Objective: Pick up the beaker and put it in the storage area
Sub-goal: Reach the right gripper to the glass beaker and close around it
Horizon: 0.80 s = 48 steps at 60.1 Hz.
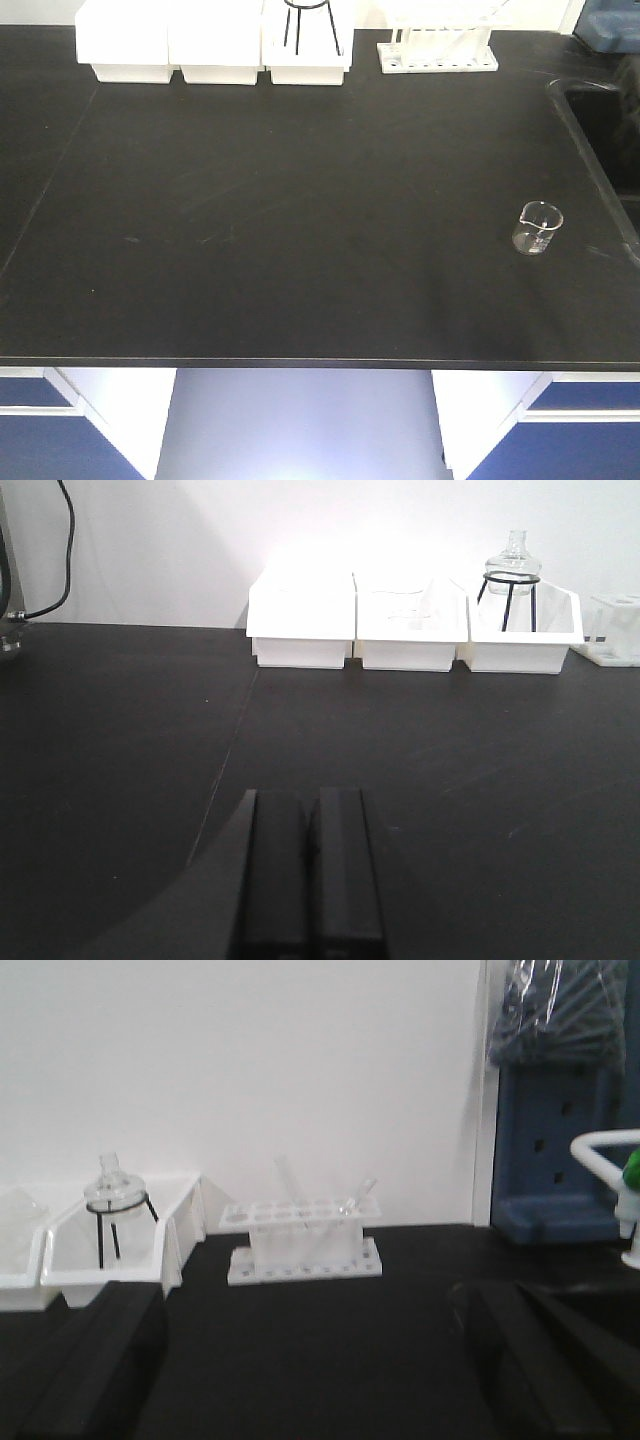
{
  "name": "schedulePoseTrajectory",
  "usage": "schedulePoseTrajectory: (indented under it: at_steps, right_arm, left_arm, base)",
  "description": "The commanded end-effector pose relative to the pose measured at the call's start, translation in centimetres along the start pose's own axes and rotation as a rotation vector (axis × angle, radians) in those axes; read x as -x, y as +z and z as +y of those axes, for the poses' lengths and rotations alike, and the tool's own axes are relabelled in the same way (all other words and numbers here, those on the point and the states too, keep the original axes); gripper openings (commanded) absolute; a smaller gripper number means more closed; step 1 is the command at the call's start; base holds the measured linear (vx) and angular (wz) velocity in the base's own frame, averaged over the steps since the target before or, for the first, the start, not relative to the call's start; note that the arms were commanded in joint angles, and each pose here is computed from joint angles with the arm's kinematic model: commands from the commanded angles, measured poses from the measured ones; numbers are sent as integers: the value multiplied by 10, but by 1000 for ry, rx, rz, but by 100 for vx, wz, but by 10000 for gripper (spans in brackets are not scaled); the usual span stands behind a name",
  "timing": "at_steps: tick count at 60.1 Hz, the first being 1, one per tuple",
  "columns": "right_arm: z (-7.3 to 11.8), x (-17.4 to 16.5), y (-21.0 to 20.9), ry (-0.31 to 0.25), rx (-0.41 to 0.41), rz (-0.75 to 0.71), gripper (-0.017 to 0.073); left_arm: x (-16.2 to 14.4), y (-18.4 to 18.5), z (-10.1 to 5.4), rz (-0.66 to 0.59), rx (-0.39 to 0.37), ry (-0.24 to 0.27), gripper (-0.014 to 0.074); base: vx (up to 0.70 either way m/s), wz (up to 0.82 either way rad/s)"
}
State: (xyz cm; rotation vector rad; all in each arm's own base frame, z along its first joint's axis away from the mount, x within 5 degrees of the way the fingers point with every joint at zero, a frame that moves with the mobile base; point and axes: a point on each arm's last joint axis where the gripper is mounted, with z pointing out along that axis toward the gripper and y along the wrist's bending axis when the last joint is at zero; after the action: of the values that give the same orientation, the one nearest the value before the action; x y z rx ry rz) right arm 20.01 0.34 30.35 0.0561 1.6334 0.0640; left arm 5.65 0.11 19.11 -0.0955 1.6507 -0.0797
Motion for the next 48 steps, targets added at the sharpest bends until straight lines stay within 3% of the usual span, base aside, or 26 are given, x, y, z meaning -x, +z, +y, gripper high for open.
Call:
schedulePoseTrajectory:
  at_steps: [1,10,23,41,48]
  right_arm:
    - [-1,-7,7,-1,-1,-65,578]
    - [-6,-58,9,36,-14,3,529]
    - [-11,-115,-4,29,-27,49,525]
    - [-11,-157,9,0,13,43,525]
    - [-12,-181,21,-4,4,153,525]
  left_arm:
    - [1,0,-2,-76,-29,-11,-8]
    - [1,0,-2,-76,-29,-11,-8]
    - [1,0,-2,-76,-29,-11,-8]
    - [1,0,-2,-76,-29,-11,-8]
    - [1,0,-2,-76,-29,-11,-8]
  base:
    - [0,0]
    - [0,0]
    - [0,0]
    - [0,0]
    - [0,0]
